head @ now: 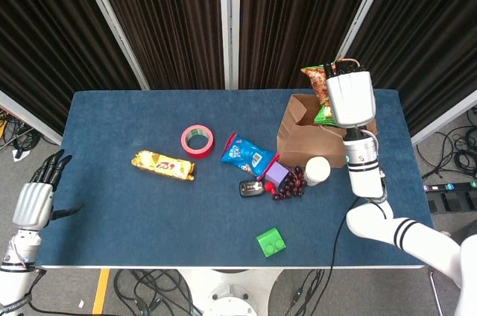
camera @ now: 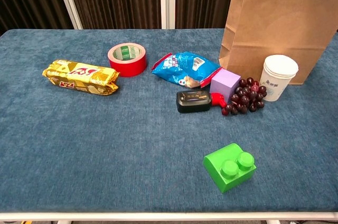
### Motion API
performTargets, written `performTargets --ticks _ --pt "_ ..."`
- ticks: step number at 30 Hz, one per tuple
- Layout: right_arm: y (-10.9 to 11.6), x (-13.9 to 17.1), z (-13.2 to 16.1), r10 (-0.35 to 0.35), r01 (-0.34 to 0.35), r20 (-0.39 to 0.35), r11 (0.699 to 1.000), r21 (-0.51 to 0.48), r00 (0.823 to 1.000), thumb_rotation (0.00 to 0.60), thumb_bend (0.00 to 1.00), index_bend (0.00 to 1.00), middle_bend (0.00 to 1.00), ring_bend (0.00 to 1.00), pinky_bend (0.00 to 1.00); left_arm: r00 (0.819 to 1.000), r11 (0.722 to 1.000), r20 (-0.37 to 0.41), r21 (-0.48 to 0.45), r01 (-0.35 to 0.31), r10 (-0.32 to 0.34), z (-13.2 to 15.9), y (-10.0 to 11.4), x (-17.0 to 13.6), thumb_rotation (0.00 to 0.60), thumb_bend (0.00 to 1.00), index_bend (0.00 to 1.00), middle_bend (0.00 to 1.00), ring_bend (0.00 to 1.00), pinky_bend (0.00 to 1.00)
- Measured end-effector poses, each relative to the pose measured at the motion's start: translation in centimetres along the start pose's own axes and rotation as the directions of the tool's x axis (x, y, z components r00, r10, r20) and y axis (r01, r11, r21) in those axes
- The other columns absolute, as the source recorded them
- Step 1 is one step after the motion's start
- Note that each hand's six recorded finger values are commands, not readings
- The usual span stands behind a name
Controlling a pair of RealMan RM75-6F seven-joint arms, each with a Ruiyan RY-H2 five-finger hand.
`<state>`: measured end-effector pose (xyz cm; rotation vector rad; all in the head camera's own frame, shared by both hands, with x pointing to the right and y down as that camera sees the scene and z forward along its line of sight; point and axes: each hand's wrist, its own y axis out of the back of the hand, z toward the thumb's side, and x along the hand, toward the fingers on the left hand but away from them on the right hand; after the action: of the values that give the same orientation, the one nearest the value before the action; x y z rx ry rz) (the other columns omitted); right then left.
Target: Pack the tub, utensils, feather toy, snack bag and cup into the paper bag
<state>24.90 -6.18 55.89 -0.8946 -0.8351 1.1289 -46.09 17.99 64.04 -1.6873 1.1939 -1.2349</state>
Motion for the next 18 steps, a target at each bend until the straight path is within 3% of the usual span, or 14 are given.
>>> performTargets --ticks 3,10,18 --pt "0.0 0.1 -0.5 0.021 -0.021 0.004 1.0 0.003 1.0 0.6 0.0 0.41 0.35 0.71 0.82 1.0 1.0 0.003 0.0 0.001 -0.001 0.1 0.0 0.1 0.6 0.08 0.11 0.09 0.04 0.2" --pt "0.0 0.5 -1.3 0.037 -0.038 0.01 0.999 0.01 0.999 0.6 0.0 0.39 0.32 0.7 0.82 1.0 1.0 0.007 0.004 -0.002 0.002 0.2 0.0 0.1 0.6 0.08 0.11 0.09 0.04 0.2" --pt "-0.6 0.9 -1.0 0.076 -0.076 -0.008 0.997 0.027 0.997 0.6 0.0 0.31 0.22 0.59 0.82 1.0 1.0 0.006 0.007 0.001 -0.001 0.3 -0.1 0.1 0.6 0.08 0.11 0.09 0.04 0.2"
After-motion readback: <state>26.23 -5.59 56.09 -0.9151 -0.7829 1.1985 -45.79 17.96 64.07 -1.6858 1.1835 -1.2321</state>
